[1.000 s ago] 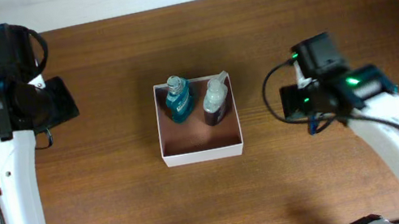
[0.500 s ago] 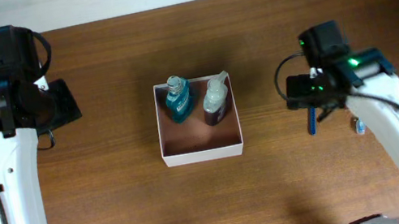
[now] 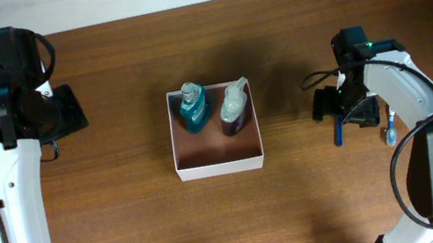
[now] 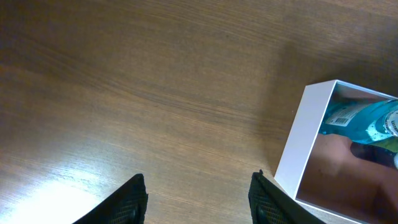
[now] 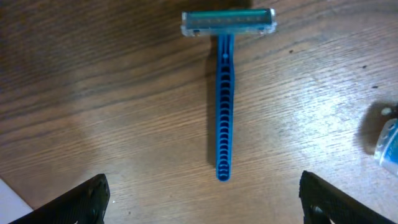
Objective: Pack container
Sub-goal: 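Lower the right gripper and grasp the razor handle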
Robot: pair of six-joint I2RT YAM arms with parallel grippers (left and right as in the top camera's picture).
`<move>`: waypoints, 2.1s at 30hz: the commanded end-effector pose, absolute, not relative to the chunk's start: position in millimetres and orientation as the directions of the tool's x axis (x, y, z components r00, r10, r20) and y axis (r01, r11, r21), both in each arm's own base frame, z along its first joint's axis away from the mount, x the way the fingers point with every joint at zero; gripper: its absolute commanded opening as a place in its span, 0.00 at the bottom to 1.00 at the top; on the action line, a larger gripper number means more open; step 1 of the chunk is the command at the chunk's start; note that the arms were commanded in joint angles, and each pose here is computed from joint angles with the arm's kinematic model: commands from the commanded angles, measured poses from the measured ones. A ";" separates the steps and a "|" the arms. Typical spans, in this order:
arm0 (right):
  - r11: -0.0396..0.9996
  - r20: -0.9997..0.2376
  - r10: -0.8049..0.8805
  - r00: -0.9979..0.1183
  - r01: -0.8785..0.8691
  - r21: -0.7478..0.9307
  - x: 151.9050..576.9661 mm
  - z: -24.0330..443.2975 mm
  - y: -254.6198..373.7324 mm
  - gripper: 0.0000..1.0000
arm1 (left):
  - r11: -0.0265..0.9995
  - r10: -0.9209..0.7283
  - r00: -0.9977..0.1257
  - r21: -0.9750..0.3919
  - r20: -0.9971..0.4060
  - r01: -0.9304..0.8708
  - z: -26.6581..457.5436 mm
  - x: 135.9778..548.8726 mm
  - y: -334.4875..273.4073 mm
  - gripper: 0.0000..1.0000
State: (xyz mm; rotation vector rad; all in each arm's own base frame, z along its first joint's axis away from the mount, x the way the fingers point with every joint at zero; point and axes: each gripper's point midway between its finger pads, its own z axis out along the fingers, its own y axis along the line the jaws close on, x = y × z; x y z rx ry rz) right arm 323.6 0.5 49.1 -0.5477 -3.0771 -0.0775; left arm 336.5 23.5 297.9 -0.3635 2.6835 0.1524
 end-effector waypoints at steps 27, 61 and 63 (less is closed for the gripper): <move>0.943 0.137 0.326 -0.935 0.333 0.028 316.9 -14.3 2.3 0.90 | 0.962 -0.217 -0.885 0.066 -0.411 -0.266 294.0 336.2 25.6 0.54; 0.943 0.151 0.326 -0.933 0.333 0.023 314.0 -13.4 2.5 0.04 | 0.962 -0.217 -0.887 0.067 -0.408 -0.266 293.6 335.3 25.6 0.54; 0.948 0.114 0.310 -0.944 0.316 0.039 320.8 1.1 4.1 0.04 | 0.962 -0.217 -0.887 0.067 -0.408 -0.266 293.7 335.4 25.6 0.54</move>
